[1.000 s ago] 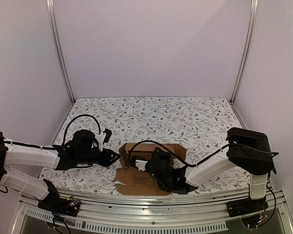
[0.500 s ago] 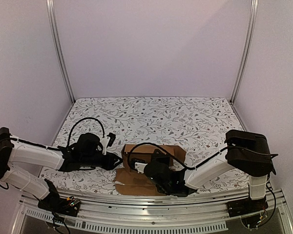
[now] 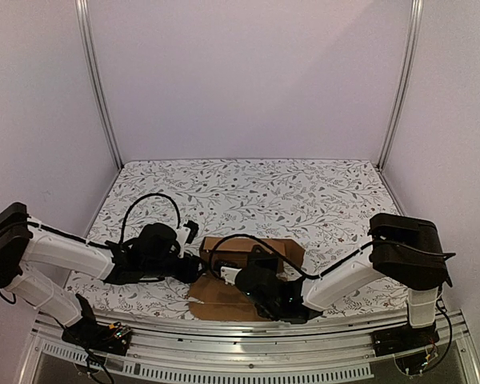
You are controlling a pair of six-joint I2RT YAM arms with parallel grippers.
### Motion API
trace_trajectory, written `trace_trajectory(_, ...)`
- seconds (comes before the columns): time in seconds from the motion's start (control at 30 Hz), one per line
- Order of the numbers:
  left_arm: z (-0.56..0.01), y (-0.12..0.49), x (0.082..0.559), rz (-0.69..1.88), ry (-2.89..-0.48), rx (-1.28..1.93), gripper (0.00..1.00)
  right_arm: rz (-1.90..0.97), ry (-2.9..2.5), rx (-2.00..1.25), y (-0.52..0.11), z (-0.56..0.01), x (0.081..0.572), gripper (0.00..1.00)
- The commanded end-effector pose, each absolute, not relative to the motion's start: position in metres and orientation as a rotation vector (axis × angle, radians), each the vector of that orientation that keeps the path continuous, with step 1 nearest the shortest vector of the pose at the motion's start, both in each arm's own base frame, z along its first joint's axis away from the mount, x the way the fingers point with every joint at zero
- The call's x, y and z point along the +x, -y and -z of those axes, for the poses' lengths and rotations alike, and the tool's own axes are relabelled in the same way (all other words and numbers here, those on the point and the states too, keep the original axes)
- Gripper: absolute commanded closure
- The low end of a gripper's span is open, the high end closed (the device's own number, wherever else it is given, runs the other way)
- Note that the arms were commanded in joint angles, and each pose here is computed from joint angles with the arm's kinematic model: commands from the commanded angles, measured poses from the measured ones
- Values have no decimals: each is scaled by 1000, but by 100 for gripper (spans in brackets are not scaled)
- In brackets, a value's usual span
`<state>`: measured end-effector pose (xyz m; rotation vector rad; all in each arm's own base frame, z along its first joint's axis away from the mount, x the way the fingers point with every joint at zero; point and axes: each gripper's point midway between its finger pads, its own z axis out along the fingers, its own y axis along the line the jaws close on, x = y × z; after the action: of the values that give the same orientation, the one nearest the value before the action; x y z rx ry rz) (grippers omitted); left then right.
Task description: Fold the paper box
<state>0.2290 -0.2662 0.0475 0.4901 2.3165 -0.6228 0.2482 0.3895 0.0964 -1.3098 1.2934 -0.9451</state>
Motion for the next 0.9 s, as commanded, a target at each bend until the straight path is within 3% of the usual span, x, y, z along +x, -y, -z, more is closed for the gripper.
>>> trace_trajectory(0.0,-56,273,244,537,-2258,474,51,944,-1285,-1357,-394,-81,242,100)
trace_trajectory(0.43,-52,283,261,448,-2231,455,53,926,-1299,-1360,-393,-81,236,100)
trace_trajectory(0.53,-54,287,262,458,-2220,456,59,915,-1312,-1351,-394,-82,236,100)
trace_trajectory(0.7,-55,294,263,462,-2214,474,77,888,-1331,-1355,-399,-89,232,100)
trace_trajectory(0.87,-57,298,265,464,-2208,482,87,829,-1361,-1343,-401,-97,228,89)
